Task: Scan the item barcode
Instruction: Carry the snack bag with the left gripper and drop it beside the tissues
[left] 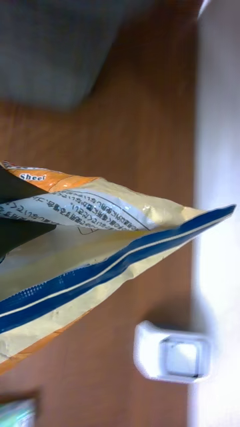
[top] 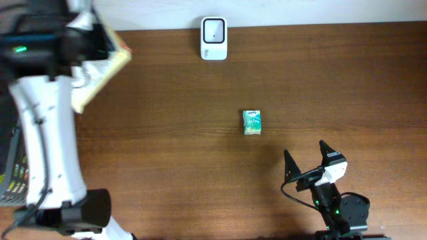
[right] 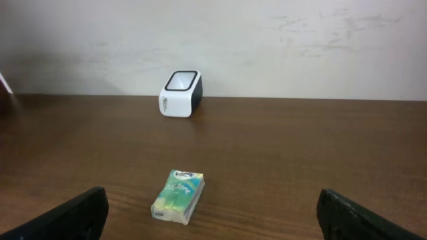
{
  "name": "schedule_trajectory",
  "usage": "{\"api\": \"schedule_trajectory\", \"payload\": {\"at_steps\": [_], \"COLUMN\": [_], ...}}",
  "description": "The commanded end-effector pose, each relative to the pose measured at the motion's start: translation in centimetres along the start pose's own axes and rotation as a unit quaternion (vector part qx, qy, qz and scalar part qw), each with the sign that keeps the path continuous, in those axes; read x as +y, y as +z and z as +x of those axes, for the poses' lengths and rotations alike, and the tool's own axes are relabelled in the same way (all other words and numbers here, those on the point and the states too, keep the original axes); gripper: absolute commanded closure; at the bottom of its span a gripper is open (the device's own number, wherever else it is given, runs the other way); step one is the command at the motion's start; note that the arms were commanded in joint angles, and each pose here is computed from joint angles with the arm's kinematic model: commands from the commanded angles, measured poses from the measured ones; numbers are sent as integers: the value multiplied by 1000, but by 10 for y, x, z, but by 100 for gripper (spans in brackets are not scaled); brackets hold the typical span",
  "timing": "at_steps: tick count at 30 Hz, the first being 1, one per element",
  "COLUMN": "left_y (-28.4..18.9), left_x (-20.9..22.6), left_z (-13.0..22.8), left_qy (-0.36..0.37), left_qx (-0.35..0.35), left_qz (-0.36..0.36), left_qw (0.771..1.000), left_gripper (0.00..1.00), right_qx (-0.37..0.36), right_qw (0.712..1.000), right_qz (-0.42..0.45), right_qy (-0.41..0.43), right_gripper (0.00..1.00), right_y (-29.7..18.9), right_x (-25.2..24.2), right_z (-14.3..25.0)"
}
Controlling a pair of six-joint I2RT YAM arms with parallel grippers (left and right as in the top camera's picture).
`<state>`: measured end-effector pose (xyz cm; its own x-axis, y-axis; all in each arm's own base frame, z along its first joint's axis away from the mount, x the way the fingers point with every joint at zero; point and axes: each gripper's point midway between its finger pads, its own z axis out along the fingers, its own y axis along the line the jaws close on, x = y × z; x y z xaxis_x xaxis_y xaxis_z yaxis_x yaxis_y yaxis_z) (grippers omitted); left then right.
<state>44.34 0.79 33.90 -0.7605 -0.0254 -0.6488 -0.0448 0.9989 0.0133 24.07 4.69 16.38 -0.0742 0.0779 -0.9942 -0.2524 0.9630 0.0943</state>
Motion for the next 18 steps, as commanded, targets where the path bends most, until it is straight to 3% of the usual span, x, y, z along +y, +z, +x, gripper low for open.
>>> {"api": "schedule_trajectory", "payload": {"at_steps": [1, 7, 13, 18], "left_y": [37, 86, 121, 126], "left_x": [-41, -92, -107, -129], "left_z": [46, 141, 219, 256], "left_qy": [-19, 4, -18, 9], "left_qx": [83, 212, 281, 310], "left_qz": [19, 25, 9, 29], "left_qw": [996, 977, 960, 950], "left_gripper": [100, 100, 100, 100], "right_qx": [3, 3, 3, 3], "right_qw": [1000, 1000, 1000, 1000], "right_qz": [-5, -5, -5, -5], "right_qy": [2, 2, 2, 2], "right_gripper": [1, 1, 1, 1], "right_y": [0, 0, 0, 0], "right_x": [2, 2, 2, 2], "right_z": [3, 3, 3, 3]}}
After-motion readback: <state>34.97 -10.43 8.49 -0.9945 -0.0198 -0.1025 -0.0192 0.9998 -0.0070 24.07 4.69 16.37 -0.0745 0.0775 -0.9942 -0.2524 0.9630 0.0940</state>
